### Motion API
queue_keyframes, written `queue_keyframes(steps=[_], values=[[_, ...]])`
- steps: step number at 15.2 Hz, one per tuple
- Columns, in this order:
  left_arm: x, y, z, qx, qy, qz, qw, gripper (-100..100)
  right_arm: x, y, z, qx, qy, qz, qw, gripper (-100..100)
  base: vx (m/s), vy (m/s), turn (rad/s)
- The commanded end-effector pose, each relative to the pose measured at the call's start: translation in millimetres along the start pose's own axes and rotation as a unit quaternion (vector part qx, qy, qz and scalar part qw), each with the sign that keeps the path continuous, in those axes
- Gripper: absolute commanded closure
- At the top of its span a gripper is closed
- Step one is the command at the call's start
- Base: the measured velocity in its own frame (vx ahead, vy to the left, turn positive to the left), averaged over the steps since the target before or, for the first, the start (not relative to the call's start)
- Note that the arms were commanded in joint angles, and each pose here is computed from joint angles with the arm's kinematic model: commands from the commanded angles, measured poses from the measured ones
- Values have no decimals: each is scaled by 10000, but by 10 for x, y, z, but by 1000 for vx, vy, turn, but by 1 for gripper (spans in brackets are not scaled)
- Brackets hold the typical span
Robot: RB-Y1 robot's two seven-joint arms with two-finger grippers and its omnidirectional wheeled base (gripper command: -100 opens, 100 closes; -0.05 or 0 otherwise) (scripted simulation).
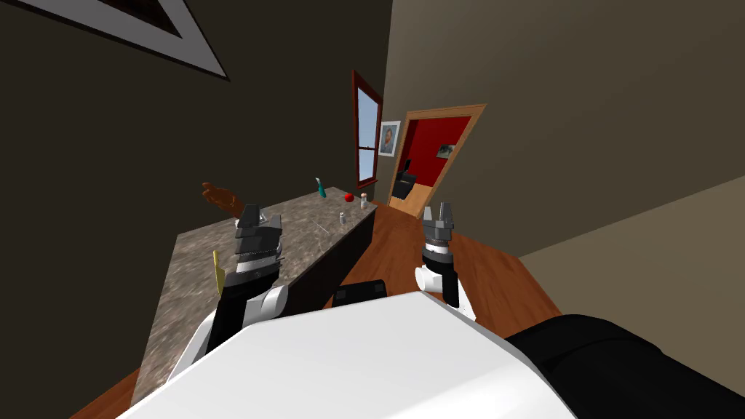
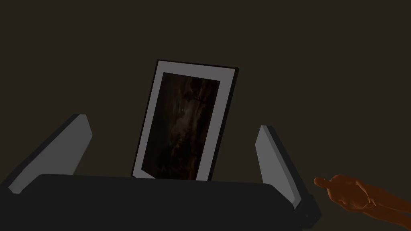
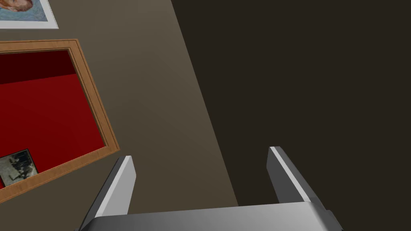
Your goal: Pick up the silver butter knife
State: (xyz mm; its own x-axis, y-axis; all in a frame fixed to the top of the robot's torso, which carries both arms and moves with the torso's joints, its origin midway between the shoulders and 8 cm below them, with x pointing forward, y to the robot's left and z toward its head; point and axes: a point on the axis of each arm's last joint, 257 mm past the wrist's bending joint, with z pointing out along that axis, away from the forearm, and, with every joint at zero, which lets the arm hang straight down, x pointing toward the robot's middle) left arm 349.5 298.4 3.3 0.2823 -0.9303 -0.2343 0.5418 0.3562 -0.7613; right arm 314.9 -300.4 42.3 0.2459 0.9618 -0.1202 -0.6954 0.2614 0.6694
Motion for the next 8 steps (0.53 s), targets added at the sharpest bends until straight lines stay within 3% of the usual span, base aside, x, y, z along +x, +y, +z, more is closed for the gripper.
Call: queue_keyframes(steps=[1,4,5,7,8], values=[[18,63,4,-65,130,112,9998,-100,0,0,0,0,0,0,10000,0,-3,-19,-22],[22,317,9,-355,411,470,9974,-100,0,0,0,0,0,1,10000,0,-2,-57,-46],[22,317,9,-355,411,470,9974,-100,0,0,0,0,0,1,10000,0,-1,-62,-32],[-24,555,11,-628,584,808,9930,-100,0,0,0,0,0,1,10000,0,13,-67,-49],[-25,566,10,-650,585,809,9929,-100,0,0,0,0,0,1,10000,0,15,-59,-50]])
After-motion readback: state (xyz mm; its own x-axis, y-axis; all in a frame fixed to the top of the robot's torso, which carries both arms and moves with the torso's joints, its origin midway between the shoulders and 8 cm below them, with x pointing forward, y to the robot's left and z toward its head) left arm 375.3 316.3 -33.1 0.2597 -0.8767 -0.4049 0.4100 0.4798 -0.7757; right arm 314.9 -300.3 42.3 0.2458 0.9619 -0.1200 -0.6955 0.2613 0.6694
